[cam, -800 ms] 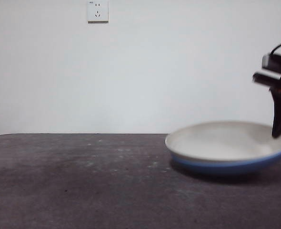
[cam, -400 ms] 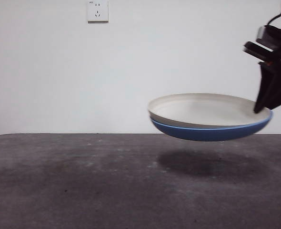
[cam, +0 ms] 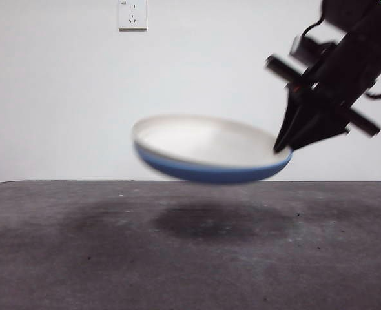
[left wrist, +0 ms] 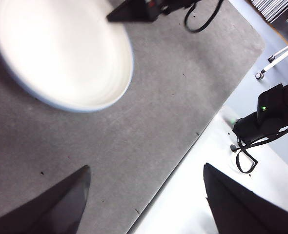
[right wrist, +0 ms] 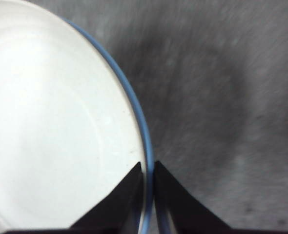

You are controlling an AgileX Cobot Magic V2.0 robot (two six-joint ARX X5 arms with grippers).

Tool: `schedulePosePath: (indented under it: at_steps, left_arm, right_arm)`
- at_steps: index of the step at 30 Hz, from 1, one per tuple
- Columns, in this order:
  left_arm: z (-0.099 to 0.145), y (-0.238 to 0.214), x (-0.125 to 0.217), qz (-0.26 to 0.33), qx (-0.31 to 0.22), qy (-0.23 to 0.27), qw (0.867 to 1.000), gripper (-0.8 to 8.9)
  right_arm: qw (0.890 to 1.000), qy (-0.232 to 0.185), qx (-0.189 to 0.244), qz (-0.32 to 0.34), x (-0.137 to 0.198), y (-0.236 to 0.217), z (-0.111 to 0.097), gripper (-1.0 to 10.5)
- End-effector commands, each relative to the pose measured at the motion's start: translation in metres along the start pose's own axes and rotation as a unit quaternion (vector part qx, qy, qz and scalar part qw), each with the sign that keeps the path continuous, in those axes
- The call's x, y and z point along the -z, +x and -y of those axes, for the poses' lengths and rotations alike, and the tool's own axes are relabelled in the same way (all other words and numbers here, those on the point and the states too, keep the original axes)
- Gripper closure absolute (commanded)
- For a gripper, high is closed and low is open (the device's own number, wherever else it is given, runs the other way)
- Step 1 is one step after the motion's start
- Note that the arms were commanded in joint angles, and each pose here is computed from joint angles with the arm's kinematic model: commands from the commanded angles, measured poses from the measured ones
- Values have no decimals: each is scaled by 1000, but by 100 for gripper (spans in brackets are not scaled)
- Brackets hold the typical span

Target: Pick up the white plate, put it on the blue plate, put it on desk

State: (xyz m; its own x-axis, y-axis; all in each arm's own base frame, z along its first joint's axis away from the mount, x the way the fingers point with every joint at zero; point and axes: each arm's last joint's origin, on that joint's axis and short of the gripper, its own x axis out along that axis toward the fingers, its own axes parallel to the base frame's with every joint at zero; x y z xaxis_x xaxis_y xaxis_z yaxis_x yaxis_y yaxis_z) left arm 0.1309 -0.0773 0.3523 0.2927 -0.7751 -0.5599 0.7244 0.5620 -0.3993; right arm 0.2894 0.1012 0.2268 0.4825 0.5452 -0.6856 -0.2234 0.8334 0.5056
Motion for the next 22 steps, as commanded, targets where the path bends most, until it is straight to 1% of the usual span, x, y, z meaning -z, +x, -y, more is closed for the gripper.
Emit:
schedulePosePath:
  at_steps: [1, 6, 12, 17, 22]
  left_arm:
    - [1, 0, -2, 2, 4, 9, 1000, 442]
    - [1, 0, -2, 1, 4, 9, 1000, 442]
    - [1, 0, -2, 0, 4, 8, 1000, 442]
    - [1, 0, -2, -1, 4, 7, 1000, 442]
    - [1, 0, -2, -1, 4, 7, 1000, 442]
  right_arm:
    - [1000, 21, -11, 0, -3, 18, -6, 934]
    - [999, 33, -11, -8, 1, 42, -9, 934]
    - [999, 40, 12, -32, 4, 67, -3, 934]
    - [998, 42, 28, -35, 5, 75, 0, 934]
    - [998, 41, 29, -35, 5, 76, 1, 934]
